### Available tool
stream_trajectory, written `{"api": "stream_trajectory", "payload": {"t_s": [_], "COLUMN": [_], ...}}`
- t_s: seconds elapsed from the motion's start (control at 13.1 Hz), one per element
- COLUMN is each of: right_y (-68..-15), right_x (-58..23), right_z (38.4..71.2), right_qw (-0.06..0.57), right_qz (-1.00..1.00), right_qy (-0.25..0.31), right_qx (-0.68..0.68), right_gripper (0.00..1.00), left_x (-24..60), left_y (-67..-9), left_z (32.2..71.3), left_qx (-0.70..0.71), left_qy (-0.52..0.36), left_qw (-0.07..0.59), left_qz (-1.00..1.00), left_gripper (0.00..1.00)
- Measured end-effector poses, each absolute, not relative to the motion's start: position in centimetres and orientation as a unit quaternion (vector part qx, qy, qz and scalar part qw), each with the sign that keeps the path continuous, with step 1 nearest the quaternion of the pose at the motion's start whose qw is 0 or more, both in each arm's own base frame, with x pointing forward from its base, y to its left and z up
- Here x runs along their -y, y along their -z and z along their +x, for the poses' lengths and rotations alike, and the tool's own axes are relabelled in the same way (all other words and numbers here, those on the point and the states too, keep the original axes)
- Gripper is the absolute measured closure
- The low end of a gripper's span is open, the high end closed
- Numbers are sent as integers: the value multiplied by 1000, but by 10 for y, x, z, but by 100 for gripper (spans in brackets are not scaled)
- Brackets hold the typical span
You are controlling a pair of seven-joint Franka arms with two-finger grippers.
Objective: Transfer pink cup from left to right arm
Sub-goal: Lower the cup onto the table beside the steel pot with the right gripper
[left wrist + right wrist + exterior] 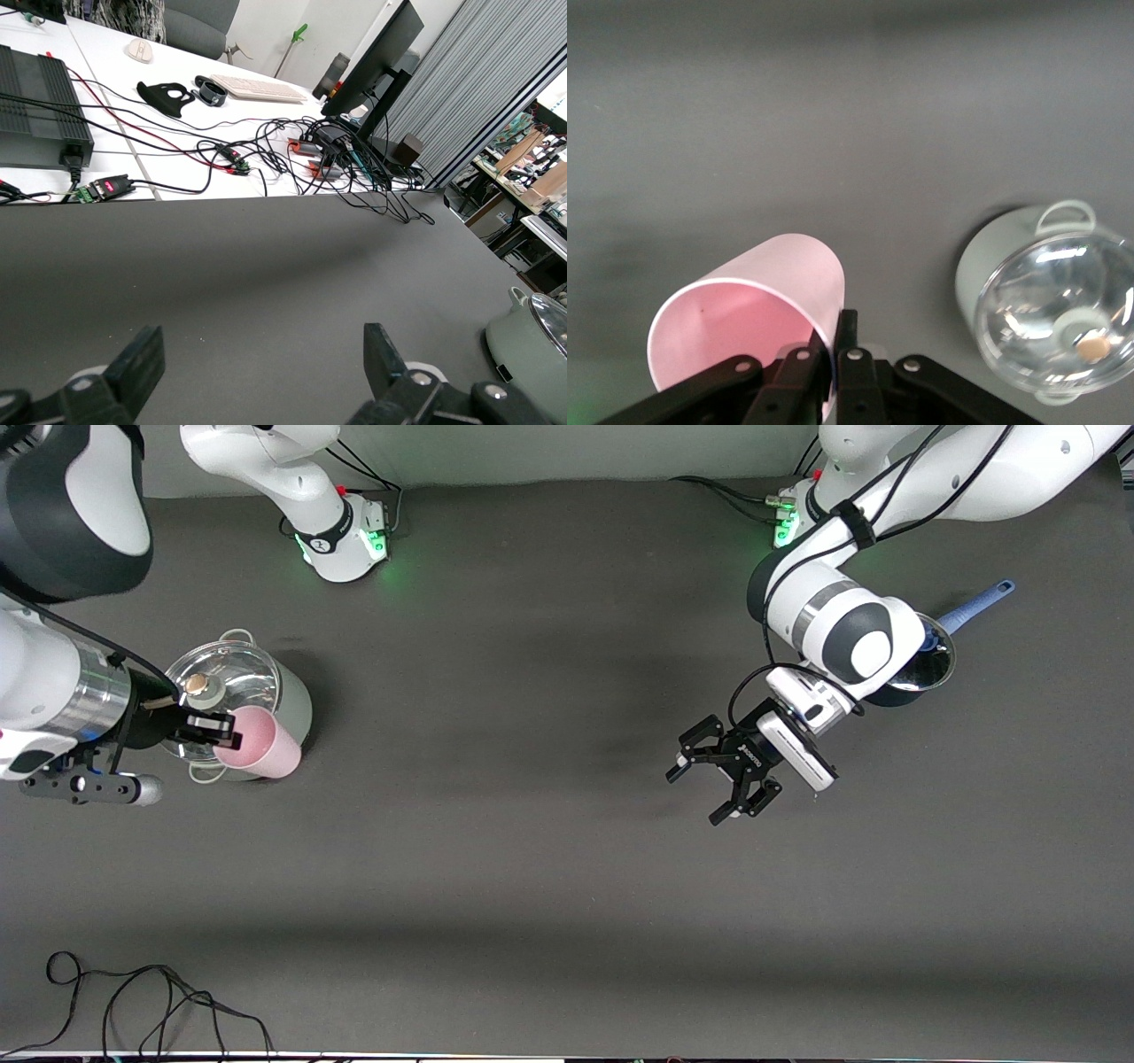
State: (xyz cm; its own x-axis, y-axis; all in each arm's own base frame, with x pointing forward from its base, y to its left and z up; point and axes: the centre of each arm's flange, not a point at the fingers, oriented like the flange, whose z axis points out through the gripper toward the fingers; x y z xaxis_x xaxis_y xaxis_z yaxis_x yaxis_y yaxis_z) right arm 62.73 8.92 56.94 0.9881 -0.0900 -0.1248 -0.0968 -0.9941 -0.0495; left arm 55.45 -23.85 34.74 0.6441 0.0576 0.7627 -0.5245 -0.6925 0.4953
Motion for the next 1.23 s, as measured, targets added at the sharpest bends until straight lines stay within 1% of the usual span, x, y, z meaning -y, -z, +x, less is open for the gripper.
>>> {"api": "stream_trajectory", "payload": {"t_s": [0.23,0.38,0.77,1.0,1.23], "right_y": [-521,-474,-371,-312,-259], "right_x": [-74,-63,-50,-42,-35], "right_z": [638,634,604,581,563], "right_qw": [28,30,27,19,6], "right_qz": [-998,-998,-998,-997,-998], "right_qy": [-34,-19,8,25,25], "right_qx": [-37,-44,-59,-67,-53], "right_gripper": [95,95,95,95,95], "left_x": [242,241,238,238,242], "left_y": [-351,-350,-354,-379,-407], "left_z": [552,551,553,562,572], "left_qx": [143,143,140,114,71], "left_qy": [-396,-393,-393,-399,-391], "left_qw": [363,356,343,347,363], "left_qz": [831,836,841,841,843], "left_gripper": [0,0,0,0,0]}}
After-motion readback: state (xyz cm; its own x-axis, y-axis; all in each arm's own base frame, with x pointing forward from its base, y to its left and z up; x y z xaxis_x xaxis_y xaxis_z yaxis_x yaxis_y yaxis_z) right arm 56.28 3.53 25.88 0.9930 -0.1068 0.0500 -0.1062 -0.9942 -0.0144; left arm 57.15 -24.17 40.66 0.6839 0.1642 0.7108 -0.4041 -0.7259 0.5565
